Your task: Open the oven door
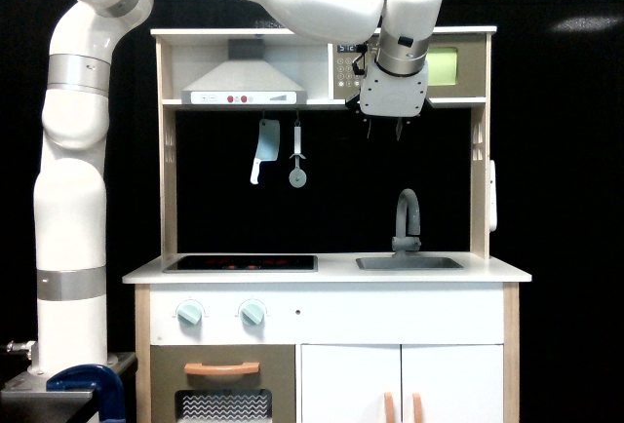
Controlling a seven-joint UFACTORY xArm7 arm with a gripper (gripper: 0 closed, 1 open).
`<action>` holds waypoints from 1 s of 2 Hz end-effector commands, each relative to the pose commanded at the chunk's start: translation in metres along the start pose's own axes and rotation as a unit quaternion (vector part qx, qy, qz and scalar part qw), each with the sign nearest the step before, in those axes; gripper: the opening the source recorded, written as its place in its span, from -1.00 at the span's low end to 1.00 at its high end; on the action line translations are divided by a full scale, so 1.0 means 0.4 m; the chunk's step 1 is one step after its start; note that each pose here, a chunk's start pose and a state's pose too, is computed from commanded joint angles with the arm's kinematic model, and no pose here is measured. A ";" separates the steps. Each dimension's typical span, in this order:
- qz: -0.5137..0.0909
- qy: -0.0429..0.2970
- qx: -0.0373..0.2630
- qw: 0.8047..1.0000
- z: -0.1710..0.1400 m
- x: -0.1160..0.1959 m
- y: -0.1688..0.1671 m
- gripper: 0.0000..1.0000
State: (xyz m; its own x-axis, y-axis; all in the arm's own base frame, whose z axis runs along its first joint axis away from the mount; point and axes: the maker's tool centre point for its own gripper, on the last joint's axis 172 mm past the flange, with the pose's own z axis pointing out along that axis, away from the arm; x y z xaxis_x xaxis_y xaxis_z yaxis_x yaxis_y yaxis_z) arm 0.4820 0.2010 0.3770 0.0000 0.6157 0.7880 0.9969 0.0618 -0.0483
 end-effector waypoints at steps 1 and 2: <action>0.000 0.000 0.000 1.000 -0.004 0.168 0.002 1.00; 0.000 0.000 0.000 1.000 -0.007 0.304 -0.021 1.00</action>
State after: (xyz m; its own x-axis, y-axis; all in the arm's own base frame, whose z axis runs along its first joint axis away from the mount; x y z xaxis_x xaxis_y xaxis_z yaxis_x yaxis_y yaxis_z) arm 0.4740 0.2730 0.4750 0.0000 0.6157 0.7880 0.9969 0.0618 -0.0483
